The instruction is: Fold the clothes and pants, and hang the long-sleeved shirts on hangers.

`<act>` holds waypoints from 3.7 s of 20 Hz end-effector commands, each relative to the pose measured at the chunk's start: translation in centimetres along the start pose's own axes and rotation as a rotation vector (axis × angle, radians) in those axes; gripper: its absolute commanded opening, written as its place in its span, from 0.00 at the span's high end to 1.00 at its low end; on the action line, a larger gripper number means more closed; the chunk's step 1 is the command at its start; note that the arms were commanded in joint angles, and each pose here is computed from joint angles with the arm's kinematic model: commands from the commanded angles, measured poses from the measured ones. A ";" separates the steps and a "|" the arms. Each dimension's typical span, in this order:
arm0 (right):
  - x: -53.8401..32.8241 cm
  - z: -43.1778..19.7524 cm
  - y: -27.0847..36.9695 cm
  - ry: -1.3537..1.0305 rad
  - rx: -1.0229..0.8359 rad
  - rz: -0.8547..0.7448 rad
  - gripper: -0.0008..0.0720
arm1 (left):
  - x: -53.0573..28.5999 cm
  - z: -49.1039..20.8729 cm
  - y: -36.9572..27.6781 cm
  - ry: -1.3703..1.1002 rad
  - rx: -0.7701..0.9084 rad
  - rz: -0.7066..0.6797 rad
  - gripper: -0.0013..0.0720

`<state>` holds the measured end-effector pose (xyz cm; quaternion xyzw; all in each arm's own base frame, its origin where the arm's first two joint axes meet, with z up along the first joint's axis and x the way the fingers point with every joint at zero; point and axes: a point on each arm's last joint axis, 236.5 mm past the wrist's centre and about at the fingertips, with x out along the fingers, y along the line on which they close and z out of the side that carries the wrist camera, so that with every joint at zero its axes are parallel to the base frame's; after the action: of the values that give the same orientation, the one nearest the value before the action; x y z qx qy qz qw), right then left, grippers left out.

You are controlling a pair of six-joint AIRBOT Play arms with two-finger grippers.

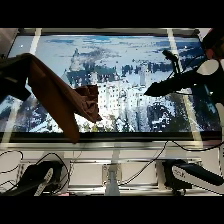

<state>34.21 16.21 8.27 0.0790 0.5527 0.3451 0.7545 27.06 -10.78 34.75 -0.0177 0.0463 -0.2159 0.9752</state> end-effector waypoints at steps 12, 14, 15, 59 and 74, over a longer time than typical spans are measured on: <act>21.6 4.1 4.8 0.000 0.133 0.001 0.20 | -7.7 -14.9 2.8 0.675 -0.155 0.214 0.96; 23.3 5.2 5.1 0.003 0.167 0.009 0.20 | -7.7 -15.0 2.8 0.676 -0.155 0.215 0.96; 24.0 5.9 5.3 0.001 0.182 0.020 0.20 | -7.7 -15.0 2.8 0.677 -0.156 0.214 0.96; -30.4 3.5 6.7 -0.608 -0.102 -0.607 0.97 | -4.7 4.6 9.3 -0.207 0.193 0.457 0.96; -7.2 4.1 -5.2 -0.549 0.278 -0.247 0.96 | 14.7 -17.3 14.3 0.370 0.064 0.368 0.95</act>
<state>34.77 8.48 17.92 0.1089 0.4136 0.1620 0.8893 39.92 -2.78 21.27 0.0564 0.1863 -0.0186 0.9807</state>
